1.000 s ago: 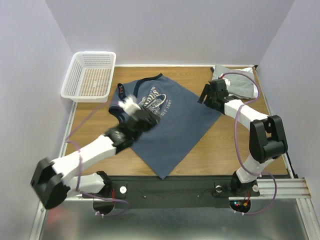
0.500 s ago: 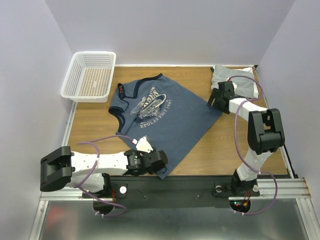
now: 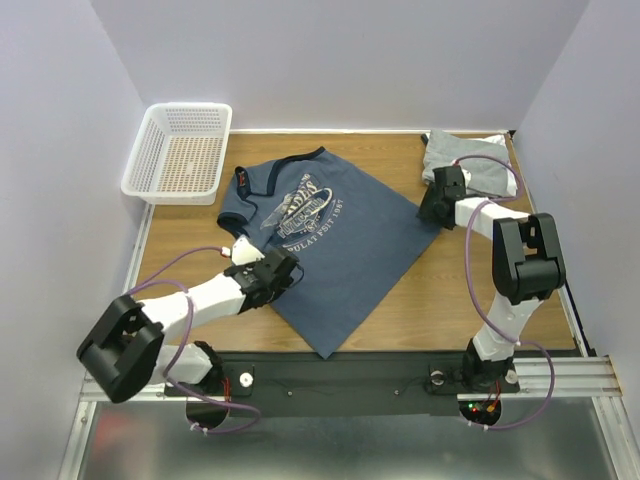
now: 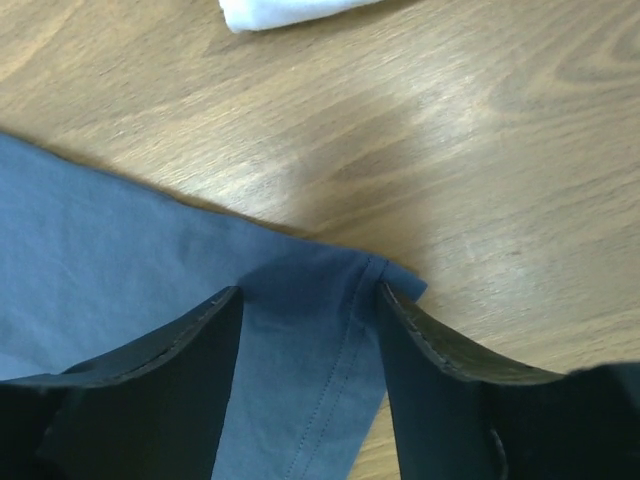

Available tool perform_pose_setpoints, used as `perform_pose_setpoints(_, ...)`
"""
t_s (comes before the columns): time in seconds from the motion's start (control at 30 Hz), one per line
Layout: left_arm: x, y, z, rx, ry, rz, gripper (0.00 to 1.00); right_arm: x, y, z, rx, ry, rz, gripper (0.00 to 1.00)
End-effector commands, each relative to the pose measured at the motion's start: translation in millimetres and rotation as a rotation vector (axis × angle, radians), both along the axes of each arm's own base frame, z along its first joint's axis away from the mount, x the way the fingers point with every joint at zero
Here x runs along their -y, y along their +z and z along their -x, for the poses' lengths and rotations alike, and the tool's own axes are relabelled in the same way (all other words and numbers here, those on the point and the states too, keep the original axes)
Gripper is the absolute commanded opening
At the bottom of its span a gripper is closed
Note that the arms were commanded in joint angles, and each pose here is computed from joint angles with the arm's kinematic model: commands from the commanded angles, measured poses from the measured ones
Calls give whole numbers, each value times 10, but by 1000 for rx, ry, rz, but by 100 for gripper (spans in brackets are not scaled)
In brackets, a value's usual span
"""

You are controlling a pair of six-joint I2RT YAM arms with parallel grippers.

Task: Fold and stack the tank tops
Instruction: Flatten the tank top out

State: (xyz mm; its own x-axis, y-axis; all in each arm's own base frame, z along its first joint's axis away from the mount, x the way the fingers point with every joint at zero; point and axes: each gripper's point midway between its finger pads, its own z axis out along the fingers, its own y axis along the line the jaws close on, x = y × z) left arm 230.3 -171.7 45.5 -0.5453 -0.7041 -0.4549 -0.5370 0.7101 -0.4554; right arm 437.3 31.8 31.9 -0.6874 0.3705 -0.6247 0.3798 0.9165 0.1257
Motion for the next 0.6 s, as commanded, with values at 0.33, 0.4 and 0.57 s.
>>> perform_pose_setpoints(0.33,-530,-192,-1410,-77,57,-246,42,-452,192,590,70,49,-249,53)
perform_pose_setpoints(0.4,-541,-327,-1593,-118,33,-299,41,-533,203,672,80,58,-287,52)
perform_pose_setpoints(0.57,-434,-103,-2431,-54,-56,-365,38,-946,307,939,133,71,-370,50)
